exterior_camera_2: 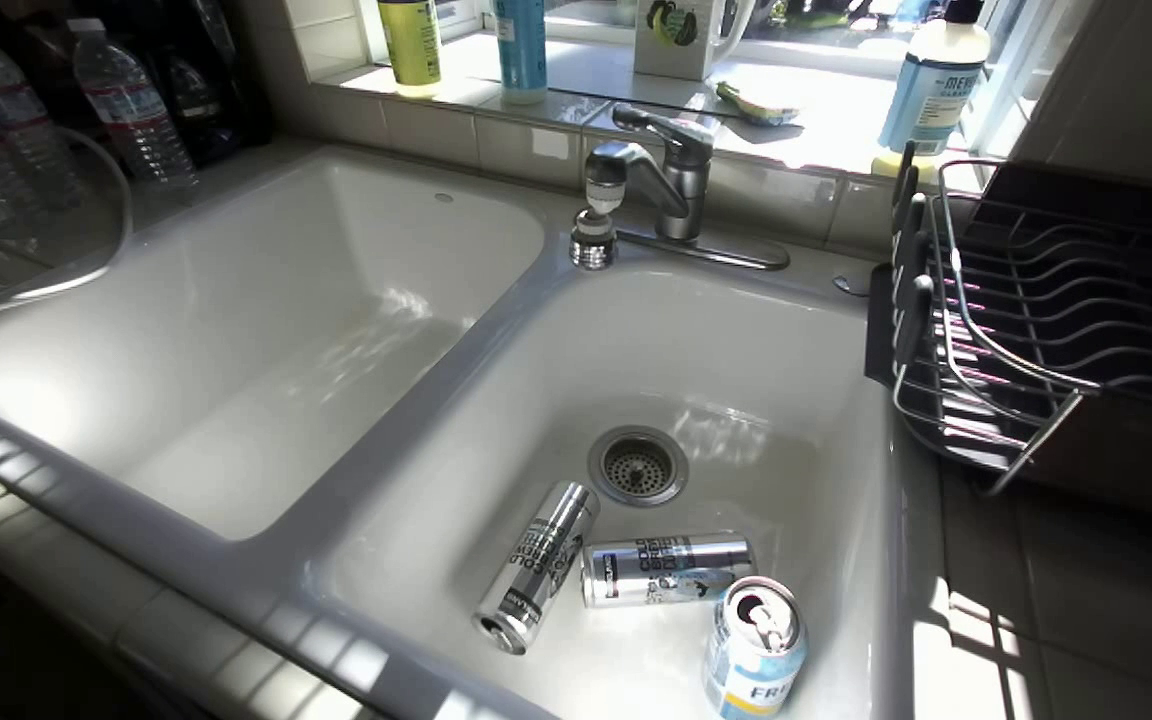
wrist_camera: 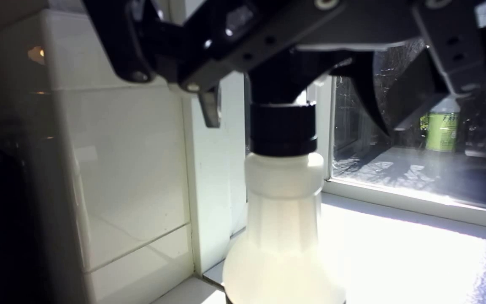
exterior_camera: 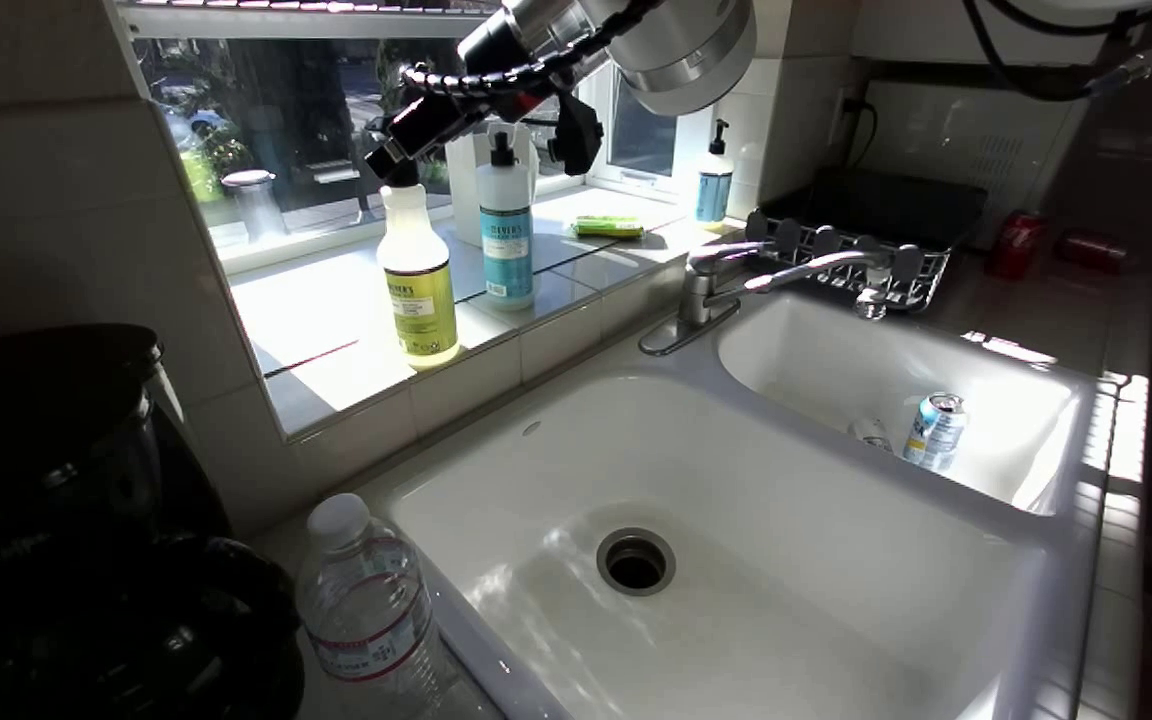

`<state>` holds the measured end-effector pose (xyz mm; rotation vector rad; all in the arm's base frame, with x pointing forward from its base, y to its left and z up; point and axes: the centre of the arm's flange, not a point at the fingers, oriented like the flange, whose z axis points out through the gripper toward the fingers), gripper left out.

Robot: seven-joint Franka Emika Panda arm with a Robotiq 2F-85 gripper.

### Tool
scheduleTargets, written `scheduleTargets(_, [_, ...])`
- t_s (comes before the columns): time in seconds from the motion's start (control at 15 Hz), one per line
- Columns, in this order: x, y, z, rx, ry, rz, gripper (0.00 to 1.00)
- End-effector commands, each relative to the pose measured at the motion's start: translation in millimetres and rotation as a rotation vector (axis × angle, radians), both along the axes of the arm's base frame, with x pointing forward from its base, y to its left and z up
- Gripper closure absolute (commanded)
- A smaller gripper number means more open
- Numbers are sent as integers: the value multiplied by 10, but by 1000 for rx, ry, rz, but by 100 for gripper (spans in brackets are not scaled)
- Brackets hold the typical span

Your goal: Press the pump of the bottle with a green label

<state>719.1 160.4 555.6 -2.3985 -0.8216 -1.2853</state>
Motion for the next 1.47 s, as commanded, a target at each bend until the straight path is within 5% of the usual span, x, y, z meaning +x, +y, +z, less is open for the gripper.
scheduleTargets(0.0, [0,0,0,0,0,0,0])
scheduleTargets(1.0, [-231,82,30,28,22,-89,0])
scheduleTargets(1.4, [-84,99,35,43,14,-56,0])
